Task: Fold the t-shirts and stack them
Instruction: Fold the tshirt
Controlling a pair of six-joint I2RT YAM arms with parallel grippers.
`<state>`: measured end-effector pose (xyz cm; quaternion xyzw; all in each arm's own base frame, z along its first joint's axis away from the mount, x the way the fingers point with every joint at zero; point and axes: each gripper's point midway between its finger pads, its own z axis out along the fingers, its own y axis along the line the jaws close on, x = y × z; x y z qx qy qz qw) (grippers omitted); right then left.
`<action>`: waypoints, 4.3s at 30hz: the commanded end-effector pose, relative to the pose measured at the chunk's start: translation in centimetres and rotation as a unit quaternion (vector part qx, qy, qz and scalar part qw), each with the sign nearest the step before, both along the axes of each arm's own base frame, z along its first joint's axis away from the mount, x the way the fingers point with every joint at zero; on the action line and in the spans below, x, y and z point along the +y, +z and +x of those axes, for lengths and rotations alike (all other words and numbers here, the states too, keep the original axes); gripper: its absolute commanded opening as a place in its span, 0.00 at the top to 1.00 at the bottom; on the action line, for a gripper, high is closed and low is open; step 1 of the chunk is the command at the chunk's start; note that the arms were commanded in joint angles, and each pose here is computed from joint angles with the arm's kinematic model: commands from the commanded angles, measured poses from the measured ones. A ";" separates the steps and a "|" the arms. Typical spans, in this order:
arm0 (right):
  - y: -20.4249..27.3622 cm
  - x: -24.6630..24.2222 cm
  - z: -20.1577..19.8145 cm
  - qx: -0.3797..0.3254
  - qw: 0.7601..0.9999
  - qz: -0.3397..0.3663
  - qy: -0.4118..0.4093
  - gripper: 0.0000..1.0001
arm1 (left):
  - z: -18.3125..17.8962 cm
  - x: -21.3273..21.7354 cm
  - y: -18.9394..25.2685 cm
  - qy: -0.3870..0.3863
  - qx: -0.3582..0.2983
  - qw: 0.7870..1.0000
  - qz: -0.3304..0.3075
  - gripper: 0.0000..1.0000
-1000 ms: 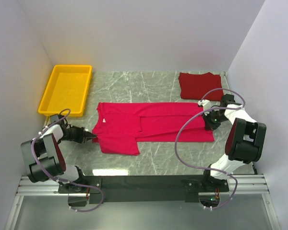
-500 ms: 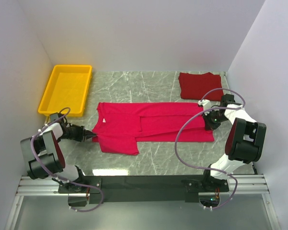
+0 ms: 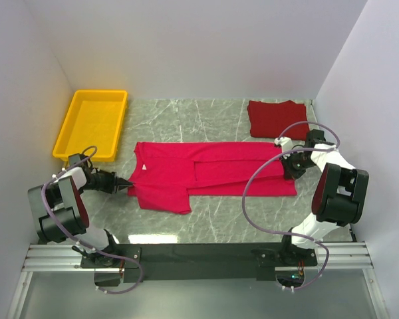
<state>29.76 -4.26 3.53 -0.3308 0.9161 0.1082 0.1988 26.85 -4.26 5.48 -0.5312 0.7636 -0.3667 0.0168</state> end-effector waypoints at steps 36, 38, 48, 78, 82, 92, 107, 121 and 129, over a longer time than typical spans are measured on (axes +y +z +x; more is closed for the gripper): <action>0.4 -0.4 2.4 -0.023 0.999 -0.023 -0.005 0.99 | 2.7 0.5 0.1 -0.019 -0.029 0.999 0.002 0.99; 0.6 -0.5 2.7 -0.026 0.999 -0.021 -0.014 0.97 | 2.8 0.5 0.1 -0.020 -0.031 0.999 0.001 0.99; 3.3 -2.4 6.2 -0.086 0.985 -0.044 -0.143 0.60 | 4.4 0.4 3.2 -0.026 -0.088 0.996 -0.004 0.59; 6.4 35.8 -8.0 -0.175 0.864 0.068 0.468 0.40 | 3.1 9.3 17.8 0.019 -0.294 0.873 0.389 0.01; 4.3 38.9 -9.6 -0.184 0.854 0.044 0.484 0.39 | 1.7 9.1 17.5 0.026 -0.290 0.870 0.398 0.01; 0.8 43.9 -10.3 -0.188 0.859 0.019 0.475 0.39 | 1.2 9.0 17.5 0.021 -0.289 0.869 0.402 0.01; 8.2 45.6 -9.3 -0.186 0.870 0.104 0.444 1.00 | 1.6 8.5 17.4 0.011 -0.298 0.872 0.388 0.01; 10.4 45.5 1.9 -0.116 0.945 0.162 0.259 1.00 | 1.8 7.6 16.2 -0.004 -0.301 0.882 0.363 0.01; 7.1 44.0 5.4 -0.069 0.973 0.160 0.152 0.91 | 2.0 7.1 15.6 -0.012 -0.304 0.888 0.344 0.01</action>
